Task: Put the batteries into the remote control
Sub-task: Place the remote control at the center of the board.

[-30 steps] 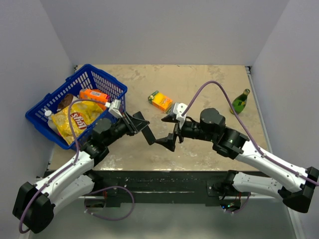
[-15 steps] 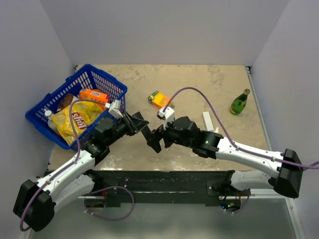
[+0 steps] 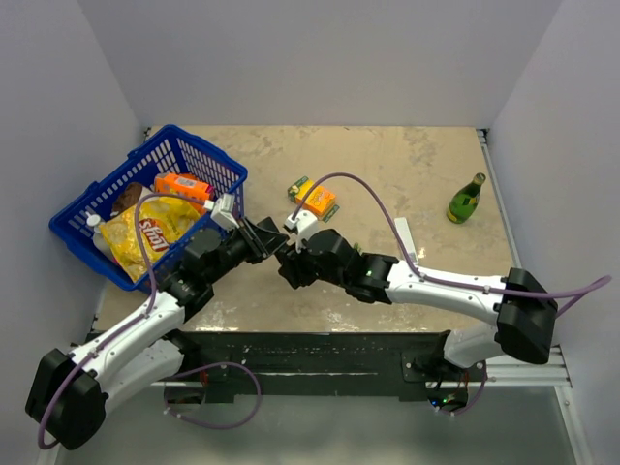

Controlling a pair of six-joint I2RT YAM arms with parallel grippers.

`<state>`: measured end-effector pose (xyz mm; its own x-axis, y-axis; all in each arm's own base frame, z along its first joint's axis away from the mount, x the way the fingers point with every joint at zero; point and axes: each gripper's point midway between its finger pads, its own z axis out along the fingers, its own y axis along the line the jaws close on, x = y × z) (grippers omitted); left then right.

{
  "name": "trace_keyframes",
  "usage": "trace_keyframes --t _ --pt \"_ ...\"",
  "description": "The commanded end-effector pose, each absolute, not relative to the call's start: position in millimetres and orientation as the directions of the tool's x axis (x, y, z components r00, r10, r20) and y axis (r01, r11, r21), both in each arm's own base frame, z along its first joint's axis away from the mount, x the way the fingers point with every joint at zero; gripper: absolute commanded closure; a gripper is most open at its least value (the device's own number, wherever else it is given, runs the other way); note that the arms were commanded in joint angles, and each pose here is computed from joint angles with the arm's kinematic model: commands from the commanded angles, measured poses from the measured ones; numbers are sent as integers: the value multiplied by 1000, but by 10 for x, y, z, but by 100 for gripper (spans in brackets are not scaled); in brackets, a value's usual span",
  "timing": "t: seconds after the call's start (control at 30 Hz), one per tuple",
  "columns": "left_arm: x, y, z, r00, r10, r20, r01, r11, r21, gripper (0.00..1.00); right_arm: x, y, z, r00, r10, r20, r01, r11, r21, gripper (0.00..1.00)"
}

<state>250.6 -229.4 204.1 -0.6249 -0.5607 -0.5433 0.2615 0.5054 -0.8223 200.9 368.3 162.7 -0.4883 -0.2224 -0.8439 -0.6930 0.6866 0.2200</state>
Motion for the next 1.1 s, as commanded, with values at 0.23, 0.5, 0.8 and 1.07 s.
trace_keyframes --t 0.23,0.5,0.8,1.07 --pt "2515 -2252 2468 -545 -609 -576 341 467 -816 62 1906 3705 2105 -427 -156 -891 -738 630 243 100" --pt "2553 -1634 2893 -321 -594 -738 256 695 -672 13 1836 3285 1730 -484 -256 -837 -681 711 176 100" --pt "2028 -485 3684 23 -480 -877 88 875 -477 6 1837 3140 1335 -564 -322 -760 -618 775 130 100" --pt "1777 -267 3542 101 -435 -895 103 899 -426 1 2038 3326 975 -631 -367 -684 -567 819 84 100"
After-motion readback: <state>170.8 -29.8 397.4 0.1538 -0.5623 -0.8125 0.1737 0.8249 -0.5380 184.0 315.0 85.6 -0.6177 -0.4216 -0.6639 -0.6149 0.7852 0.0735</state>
